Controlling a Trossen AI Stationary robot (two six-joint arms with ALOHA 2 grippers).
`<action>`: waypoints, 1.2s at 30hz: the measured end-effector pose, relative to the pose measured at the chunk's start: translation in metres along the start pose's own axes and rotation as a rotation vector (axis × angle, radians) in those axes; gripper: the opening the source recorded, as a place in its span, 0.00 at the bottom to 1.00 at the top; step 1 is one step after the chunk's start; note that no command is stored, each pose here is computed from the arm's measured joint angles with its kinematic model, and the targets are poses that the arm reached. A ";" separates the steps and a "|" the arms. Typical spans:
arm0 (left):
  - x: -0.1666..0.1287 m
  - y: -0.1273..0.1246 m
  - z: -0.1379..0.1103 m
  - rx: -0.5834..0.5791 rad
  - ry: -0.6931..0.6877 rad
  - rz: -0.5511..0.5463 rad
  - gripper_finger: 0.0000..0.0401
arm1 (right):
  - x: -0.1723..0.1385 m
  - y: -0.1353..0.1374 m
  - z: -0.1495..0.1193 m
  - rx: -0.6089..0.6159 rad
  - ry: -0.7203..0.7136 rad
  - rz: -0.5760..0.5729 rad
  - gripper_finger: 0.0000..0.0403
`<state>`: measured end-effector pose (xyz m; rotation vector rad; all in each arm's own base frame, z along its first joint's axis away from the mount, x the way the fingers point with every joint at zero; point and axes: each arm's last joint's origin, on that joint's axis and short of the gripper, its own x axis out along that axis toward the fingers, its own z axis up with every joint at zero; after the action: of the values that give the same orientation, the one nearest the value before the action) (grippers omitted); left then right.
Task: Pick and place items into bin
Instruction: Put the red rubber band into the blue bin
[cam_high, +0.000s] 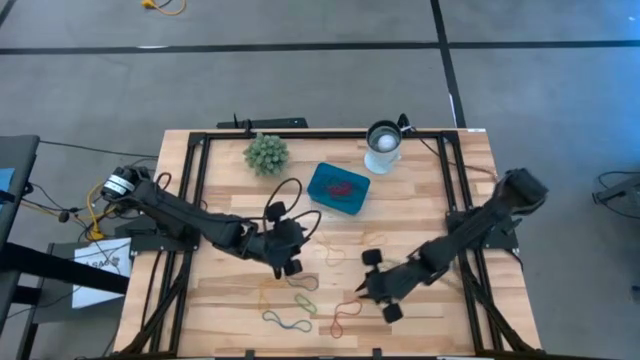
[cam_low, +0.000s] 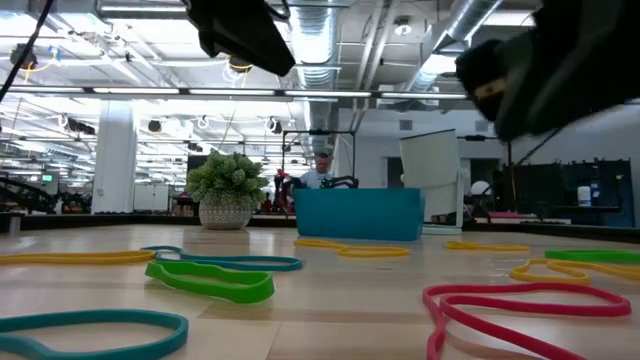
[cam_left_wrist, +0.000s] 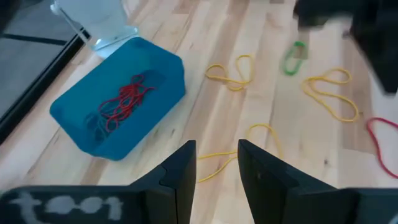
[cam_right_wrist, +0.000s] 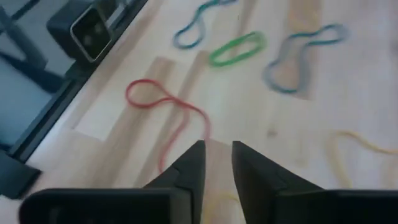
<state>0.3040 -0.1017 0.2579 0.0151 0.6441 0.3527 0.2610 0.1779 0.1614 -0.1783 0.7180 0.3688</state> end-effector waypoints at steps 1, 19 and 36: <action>-0.001 -0.001 -0.001 -0.002 0.000 -0.002 0.27 | 0.008 0.003 0.003 -0.004 0.020 0.019 0.20; -0.009 -0.013 -0.004 -0.026 -0.017 -0.041 0.27 | 0.078 0.018 0.010 -0.005 0.261 0.004 0.25; -0.022 -0.030 -0.008 -0.018 -0.044 -0.106 0.27 | 0.072 0.027 0.013 0.080 0.242 -0.004 0.25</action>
<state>0.2924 -0.1379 0.2608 -0.0279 0.5954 0.2548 0.3082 0.2258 0.1219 -0.1501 0.9689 0.3173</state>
